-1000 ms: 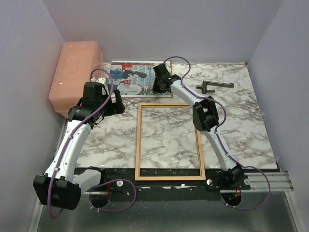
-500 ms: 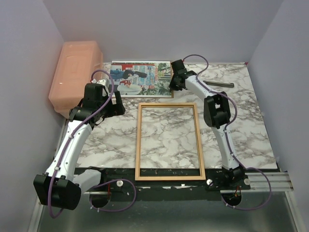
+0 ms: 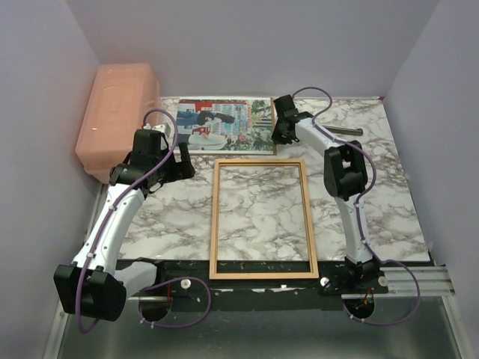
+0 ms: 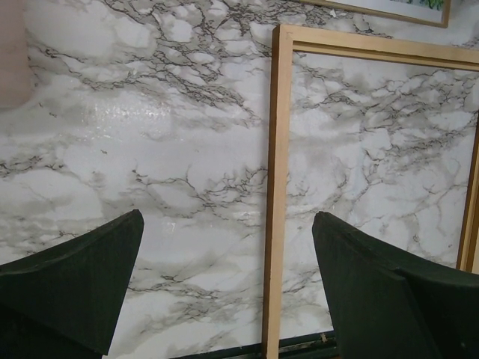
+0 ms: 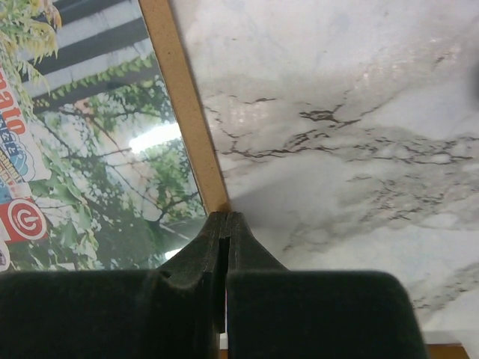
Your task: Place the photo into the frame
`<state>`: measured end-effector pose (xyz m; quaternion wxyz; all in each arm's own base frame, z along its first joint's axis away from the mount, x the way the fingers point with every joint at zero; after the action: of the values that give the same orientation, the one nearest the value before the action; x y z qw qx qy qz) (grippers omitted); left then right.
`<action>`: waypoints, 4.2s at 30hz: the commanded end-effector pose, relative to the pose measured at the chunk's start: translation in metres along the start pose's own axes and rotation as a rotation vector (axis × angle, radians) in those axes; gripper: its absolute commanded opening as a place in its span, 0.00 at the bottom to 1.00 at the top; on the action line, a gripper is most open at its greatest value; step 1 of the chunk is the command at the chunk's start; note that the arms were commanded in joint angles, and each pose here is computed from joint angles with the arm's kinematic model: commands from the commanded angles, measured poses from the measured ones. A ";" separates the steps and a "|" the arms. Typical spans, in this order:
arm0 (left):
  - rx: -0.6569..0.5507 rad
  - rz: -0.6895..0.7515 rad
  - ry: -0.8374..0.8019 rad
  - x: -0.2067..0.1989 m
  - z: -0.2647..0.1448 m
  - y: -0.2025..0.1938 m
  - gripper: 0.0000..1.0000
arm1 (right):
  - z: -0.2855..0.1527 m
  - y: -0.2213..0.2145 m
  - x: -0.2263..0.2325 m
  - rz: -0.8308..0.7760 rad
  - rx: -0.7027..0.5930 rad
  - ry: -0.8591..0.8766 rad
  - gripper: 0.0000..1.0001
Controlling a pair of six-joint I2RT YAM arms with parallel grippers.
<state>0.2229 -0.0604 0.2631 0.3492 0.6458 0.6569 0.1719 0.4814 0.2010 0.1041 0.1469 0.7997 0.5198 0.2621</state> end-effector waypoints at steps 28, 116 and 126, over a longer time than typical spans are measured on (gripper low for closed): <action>0.150 -0.094 -0.031 -0.012 0.056 0.015 0.98 | -0.017 0.016 -0.109 -0.023 0.223 -0.137 0.21; -0.468 -0.038 -0.277 -0.029 -0.075 0.095 0.99 | -0.073 -0.106 0.169 -0.539 0.005 0.599 0.75; -0.538 -0.043 -0.194 -0.022 -0.102 0.069 0.98 | -0.050 -0.171 0.189 -0.843 -0.229 0.405 0.84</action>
<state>0.2091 -0.0574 0.3912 0.5871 0.5456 0.5484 0.2385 0.3915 0.4277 0.1364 0.1248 0.4702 0.7662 0.4198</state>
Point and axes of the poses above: each gripper's point midway between its finger pads, its own z axis out along the fingers, its own x axis along the line the jaws close on, y = z × x, the point moved 10 cm from there along -z, back along the fingers, and after that the axes turned 6 degrees about z, right-handed, at the moved point
